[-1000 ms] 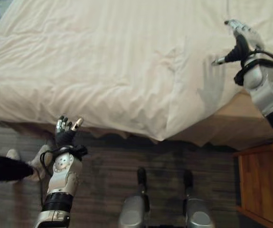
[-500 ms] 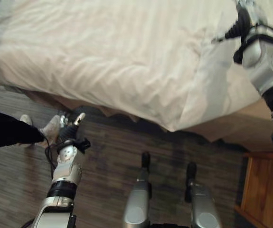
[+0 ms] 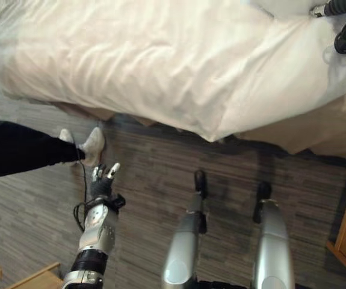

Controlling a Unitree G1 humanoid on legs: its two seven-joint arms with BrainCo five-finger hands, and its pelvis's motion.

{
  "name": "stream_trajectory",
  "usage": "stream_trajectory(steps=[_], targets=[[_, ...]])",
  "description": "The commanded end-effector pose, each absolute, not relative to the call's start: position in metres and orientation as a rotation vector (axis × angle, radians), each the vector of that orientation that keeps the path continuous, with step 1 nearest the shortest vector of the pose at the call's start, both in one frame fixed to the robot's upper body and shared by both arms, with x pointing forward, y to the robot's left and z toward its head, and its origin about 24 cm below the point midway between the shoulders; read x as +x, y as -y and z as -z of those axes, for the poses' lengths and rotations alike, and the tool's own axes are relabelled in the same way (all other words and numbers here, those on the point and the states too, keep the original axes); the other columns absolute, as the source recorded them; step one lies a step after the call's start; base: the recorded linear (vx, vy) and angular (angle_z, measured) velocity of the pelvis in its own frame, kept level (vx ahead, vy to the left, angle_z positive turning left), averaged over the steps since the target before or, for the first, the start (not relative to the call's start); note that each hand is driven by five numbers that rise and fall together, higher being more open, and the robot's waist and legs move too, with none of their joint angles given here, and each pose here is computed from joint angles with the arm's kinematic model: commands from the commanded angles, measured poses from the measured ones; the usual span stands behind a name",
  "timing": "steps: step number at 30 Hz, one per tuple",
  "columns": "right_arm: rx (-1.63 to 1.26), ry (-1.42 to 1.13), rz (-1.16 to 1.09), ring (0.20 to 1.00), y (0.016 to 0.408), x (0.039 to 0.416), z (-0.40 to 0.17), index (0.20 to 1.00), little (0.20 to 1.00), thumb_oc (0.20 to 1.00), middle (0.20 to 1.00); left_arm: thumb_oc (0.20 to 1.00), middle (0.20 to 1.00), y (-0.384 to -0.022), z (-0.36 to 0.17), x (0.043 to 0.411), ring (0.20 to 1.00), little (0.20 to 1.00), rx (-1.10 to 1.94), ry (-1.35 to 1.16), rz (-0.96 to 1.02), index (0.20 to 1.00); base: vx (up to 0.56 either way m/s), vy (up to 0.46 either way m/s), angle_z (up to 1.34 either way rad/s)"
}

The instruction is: Making the bed.

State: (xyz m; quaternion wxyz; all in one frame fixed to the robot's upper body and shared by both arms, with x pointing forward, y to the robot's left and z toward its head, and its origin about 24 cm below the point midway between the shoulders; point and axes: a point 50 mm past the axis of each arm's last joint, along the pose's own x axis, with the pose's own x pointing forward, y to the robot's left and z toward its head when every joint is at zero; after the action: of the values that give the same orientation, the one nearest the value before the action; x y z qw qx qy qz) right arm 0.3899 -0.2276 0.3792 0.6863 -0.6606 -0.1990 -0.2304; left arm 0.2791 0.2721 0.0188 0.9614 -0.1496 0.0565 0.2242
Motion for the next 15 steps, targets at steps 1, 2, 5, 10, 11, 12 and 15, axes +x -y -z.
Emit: stream_trajectory(steps=[1,2,5,10,11,12,15], targets=[[-1.515,0.440,0.556,0.200,0.230,0.389,-0.376,0.200,0.200,0.200,0.200,1.000,1.000,-0.274,-0.036,0.297,1.000,1.000,-0.267,-0.055,-0.455,1.000,0.07,0.048,-0.23],[-1.488,0.449,0.545,0.200,0.229,0.389,-0.372,0.200,0.200,0.200,0.200,1.000,1.000,-0.274,-0.032,0.296,1.000,1.000,-0.276,-0.068,-0.464,1.000,0.07,0.043,-0.18],[-1.421,0.505,0.493,0.200,0.217,0.388,-0.360,0.200,0.200,0.200,0.200,1.000,1.000,-0.273,-0.026,0.292,1.000,1.000,-0.292,-0.094,-0.480,1.000,0.08,0.035,-0.16],[-1.214,0.513,0.417,0.200,0.219,0.379,-0.302,0.200,0.200,0.200,0.200,1.000,1.000,-0.275,-0.003,0.276,1.000,1.000,-0.312,-0.179,-0.518,1.000,0.09,0.047,-0.22],[-1.184,0.500,0.408,0.200,0.222,0.377,-0.289,0.200,0.200,0.200,0.200,1.000,1.000,-0.274,0.001,0.274,1.000,1.000,-0.315,-0.198,-0.523,1.000,0.04,0.010,-0.23],[-1.182,0.494,0.409,0.200,0.223,0.376,-0.286,0.200,0.200,0.200,0.200,1.000,1.000,-0.274,0.002,0.273,1.000,1.000,-0.309,-0.201,-0.522,1.000,0.06,0.025,-0.31],[-1.170,0.421,0.382,0.200,0.237,0.365,-0.248,0.200,0.200,0.200,0.200,1.000,1.000,-0.275,0.012,0.262,1.000,1.000,-0.308,-0.242,-0.532,1.000,0.01,0.043,-0.34]])
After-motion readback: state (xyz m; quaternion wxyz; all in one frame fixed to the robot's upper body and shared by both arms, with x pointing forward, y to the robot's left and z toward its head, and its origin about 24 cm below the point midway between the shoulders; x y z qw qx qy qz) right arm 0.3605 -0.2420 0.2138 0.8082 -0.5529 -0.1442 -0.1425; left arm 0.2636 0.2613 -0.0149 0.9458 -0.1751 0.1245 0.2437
